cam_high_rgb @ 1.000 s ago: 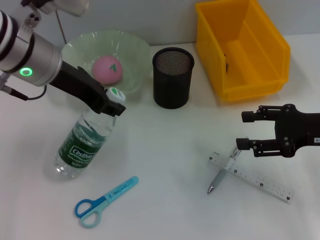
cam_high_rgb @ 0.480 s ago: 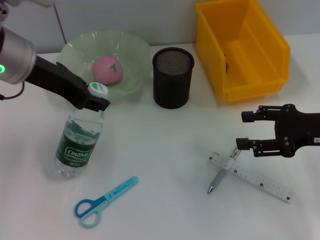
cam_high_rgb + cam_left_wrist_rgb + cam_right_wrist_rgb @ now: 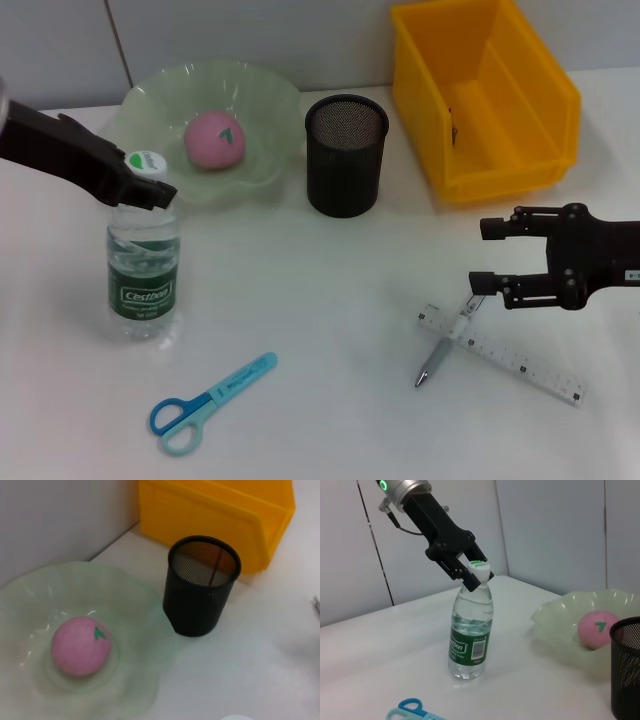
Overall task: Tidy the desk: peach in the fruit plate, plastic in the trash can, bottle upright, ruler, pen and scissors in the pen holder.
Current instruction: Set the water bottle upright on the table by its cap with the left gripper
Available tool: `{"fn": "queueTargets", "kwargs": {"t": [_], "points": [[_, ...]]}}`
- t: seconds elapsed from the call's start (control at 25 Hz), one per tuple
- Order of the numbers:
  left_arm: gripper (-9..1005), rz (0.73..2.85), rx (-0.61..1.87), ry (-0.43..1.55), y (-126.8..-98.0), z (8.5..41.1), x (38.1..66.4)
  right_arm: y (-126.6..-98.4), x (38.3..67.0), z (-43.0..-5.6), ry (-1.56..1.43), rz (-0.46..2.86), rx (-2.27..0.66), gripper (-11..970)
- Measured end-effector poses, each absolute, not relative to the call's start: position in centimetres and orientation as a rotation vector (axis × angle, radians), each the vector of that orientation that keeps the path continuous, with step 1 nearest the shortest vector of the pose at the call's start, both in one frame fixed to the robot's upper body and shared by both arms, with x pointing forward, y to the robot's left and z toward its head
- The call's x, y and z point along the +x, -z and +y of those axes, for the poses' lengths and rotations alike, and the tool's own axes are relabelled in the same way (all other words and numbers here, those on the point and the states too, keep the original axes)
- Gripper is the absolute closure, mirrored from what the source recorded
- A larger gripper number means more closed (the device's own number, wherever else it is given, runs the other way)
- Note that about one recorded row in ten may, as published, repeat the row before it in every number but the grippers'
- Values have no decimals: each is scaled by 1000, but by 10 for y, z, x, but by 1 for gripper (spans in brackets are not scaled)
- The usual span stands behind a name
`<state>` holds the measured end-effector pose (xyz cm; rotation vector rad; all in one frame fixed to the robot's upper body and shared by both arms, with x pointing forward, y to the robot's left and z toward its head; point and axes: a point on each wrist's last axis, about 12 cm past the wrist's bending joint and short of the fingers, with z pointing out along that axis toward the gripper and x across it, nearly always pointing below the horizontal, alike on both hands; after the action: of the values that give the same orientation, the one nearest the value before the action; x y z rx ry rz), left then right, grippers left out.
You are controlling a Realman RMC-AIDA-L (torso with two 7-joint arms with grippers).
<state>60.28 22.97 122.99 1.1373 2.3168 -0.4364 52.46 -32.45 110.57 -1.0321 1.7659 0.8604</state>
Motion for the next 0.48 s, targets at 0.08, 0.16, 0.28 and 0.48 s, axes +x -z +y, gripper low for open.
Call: {"fn": "queueTargets", "kwargs": {"t": [0.08, 0.16, 0.28, 0.48], "points": [[559, 2319, 1126, 442, -1230, 232, 603, -1106, 525, -324, -860, 1765, -1033, 211], [559, 2321, 1098, 449, -1231, 238, 602, -1106, 525, -324, -860, 1765, -1033, 211], [559, 2314, 1073, 452, -1231, 243, 602, -1106, 525, -324, -860, 1764, -1034, 211], [558, 2288, 1038, 463, -1231, 250, 603, -1106, 526, -323, -861, 1763, -1035, 211]]}}
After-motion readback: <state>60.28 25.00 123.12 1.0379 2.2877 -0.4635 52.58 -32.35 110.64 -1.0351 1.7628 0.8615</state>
